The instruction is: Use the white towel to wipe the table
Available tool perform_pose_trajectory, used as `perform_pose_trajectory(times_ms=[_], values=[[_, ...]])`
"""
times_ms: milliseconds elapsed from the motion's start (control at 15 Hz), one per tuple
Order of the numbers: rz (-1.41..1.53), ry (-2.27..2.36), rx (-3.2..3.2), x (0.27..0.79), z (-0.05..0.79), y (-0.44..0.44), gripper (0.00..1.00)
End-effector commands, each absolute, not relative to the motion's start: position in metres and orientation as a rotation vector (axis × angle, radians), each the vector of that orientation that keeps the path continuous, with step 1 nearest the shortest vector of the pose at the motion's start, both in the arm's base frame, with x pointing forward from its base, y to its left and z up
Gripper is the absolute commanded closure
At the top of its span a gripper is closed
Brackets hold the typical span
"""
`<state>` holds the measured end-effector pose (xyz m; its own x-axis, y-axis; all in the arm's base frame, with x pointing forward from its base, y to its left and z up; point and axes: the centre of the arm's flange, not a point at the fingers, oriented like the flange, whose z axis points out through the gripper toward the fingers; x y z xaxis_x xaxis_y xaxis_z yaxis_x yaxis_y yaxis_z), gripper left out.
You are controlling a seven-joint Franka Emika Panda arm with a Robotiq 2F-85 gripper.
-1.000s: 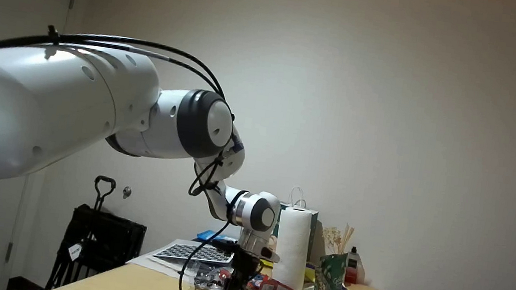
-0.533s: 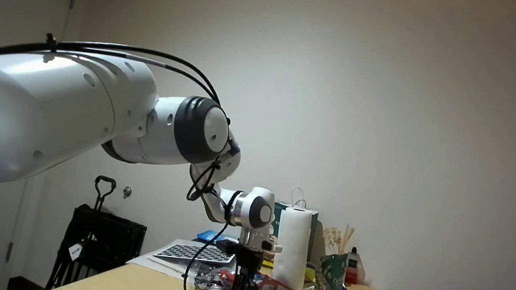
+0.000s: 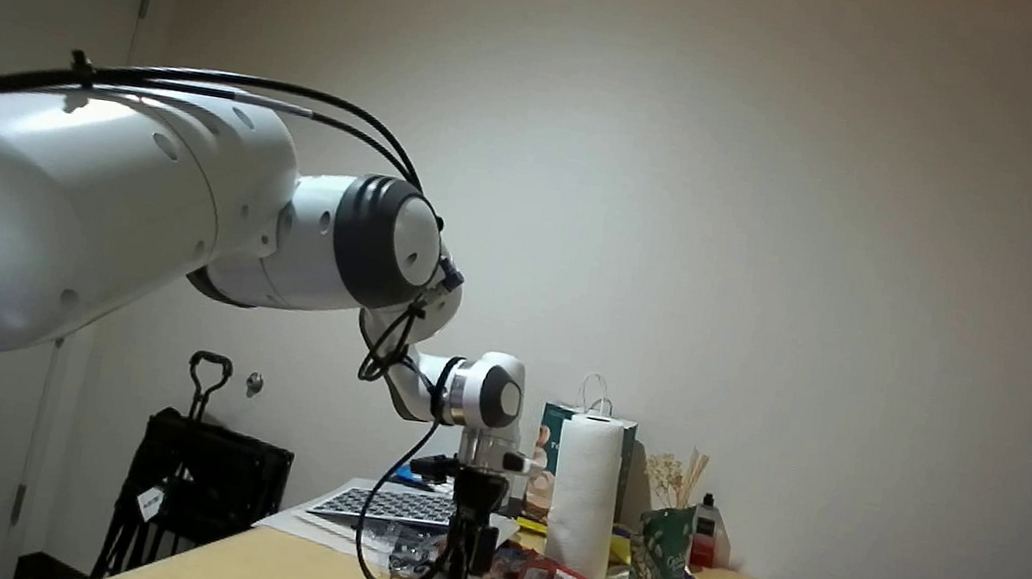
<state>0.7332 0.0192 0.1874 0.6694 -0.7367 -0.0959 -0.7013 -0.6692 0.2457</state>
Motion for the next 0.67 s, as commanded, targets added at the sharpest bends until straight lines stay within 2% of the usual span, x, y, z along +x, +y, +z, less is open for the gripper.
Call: perform_pose_trajectory(times_ms=[0, 267, 333, 600], values=[[-0.181, -1.138, 2.714, 0.702, 0.229, 0.034, 0.03], [-0.047, -1.089, 2.727, 0.692, 0.252, 0.049, 0.00], [-0.106, -1.080, 2.746, 0.727, 0.239, 0.049, 0.00], [-0.085, -1.063, 2.750, 0.718, 0.247, 0.054, 0.00]])
